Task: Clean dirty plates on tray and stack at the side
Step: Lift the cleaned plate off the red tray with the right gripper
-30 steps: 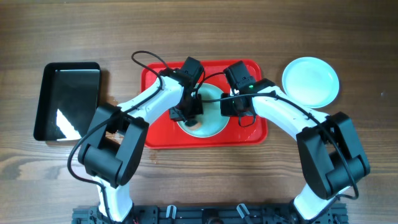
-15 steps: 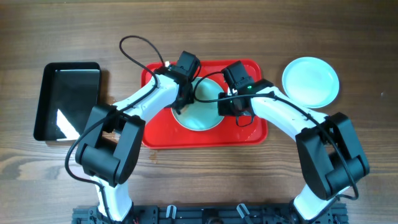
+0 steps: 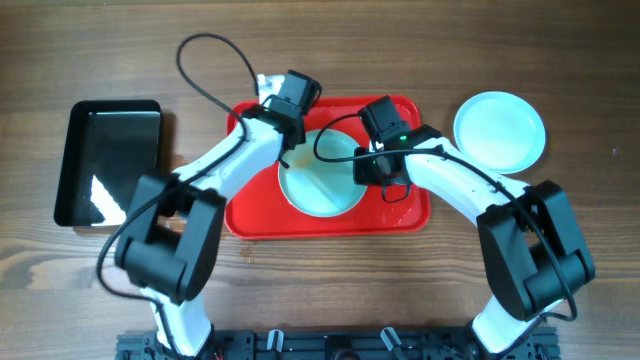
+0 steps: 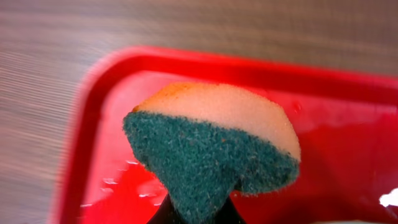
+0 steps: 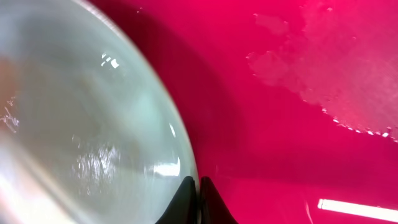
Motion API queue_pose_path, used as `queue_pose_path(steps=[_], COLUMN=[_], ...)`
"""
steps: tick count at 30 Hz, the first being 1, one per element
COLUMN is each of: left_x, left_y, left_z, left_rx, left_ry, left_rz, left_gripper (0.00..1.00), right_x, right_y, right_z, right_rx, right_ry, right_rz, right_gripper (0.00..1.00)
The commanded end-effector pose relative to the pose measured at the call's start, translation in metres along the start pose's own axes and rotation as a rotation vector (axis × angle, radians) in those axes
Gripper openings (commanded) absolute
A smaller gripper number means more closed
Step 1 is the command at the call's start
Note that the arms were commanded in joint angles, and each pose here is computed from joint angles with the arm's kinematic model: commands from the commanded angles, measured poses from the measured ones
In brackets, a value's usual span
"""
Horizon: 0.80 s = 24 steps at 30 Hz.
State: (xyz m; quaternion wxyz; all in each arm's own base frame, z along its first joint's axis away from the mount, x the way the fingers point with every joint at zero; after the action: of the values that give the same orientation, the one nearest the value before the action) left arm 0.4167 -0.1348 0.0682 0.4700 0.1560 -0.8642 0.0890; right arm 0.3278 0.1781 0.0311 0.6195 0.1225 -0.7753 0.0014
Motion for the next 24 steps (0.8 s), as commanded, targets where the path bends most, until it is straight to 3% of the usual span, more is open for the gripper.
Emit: queue_pose_path(steps=[1,6,12,19,20,24], left_x=[0.059,0.075,0.066,0.051,0.047,0.043], left_y=[0.013,0.021,0.03,0.039,0.04,0.038], left_z=[-0.048,-0.024,0.013,0.034,0.04,0.039], left_rx=[0.071,0.07,0.092,0.094,0.099,0.122], left_ry=[-0.113,0.082,0.313,0.387,0.401,0.388], left_rz=[0.056,0.149,0.207,0.181,0.169,0.181], left_gripper=[0.04,0.04,0.04,0.04,0.04,0.04], right_x=[-0.004,0.016,0.081,0.146,0.169,0.193], right_y=[-0.01,-0.025,-0.035,-0.046,-0.054,-0.048], right_z=[0.0,-0.02,-0.071,-0.11,-0.118,-0.122], right_rx=[0.013,0.022,0.134,0.313,0.377,0.491], right_ry=[-0.003,-0.077,-0.234,-0.354,-0.374,-0.374], right_rz=[0.055,0.18,0.355,0.599,0.788,1.004], right_gripper=[0.04,0.04,0.04,0.04,0.05,0.04])
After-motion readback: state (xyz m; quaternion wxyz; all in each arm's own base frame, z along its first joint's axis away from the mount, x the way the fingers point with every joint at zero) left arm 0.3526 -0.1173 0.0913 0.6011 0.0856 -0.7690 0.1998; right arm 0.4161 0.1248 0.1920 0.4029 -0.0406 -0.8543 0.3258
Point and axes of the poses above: each gripper's point midway between its finger pads, its own x axis back along the fingers, its own y axis along the line the jaws close on, z = x × y, the point moved 2 cm from there along x, back along the fingers, and after that the axes turned 11 degrees about x, right-handed, at the moved point
